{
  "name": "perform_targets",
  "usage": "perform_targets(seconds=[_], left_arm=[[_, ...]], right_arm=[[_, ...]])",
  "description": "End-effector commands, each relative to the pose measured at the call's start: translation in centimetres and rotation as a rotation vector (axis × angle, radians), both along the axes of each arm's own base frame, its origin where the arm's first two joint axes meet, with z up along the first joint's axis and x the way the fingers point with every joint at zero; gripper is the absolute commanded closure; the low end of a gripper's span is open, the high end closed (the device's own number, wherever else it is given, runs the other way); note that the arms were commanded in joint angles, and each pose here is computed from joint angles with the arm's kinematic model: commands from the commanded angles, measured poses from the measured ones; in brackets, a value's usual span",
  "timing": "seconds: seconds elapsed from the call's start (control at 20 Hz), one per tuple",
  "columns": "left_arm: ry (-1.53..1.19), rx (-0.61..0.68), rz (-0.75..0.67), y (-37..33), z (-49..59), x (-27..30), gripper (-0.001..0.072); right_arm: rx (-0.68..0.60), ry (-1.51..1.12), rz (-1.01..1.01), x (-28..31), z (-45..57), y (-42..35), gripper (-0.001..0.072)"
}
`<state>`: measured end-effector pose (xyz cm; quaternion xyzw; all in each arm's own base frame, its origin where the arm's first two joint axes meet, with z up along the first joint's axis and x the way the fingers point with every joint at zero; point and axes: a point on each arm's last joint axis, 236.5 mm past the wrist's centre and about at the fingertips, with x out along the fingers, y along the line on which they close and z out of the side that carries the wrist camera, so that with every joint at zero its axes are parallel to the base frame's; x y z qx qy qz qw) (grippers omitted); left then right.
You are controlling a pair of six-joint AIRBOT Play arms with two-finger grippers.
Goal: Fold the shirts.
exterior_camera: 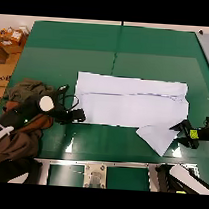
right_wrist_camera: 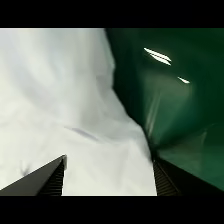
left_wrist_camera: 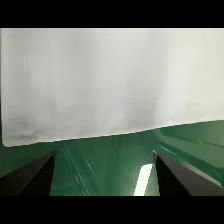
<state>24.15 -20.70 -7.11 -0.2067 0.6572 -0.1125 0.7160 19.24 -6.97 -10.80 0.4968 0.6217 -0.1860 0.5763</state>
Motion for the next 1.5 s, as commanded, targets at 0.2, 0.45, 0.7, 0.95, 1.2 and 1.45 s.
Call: perform_targets(seconds=[0.2,0.45,0.7,0.95,1.2,1.45], left_arm=[[-0.070,-0.134,0.313,-0.9,-2.4,2.9,0.0012],[-0.095,-0.133,0.307,-1.1,-3.7,3.9,0.0676],[-0.136,-0.122,0.195,-1.7,-3.0,3.9,0.0681],[-0.119,-0.111,0.133,-1.8,-3.3,2.9,0.0681],[-0.072,-0.071,0.007,-1.6,-3.6,0.9,0.0682],[0.052,0.145,-0.200,3.5,-2.3,-0.6,0.0683]], right_arm=[[0.035,0.001,-0.004,0.4,-1.5,0.8,0.0109],[0.106,0.037,0.049,-0.5,-0.8,2.8,0.0108],[0.164,0.058,0.111,-1.6,-0.1,4.1,0.0315],[0.170,0.110,0.179,-3.3,0.2,4.1,0.0676],[0.134,0.073,0.196,-1.9,1.8,2.7,0.0693],[-0.024,0.227,0.205,-5.2,3.6,-0.8,0.0693]])
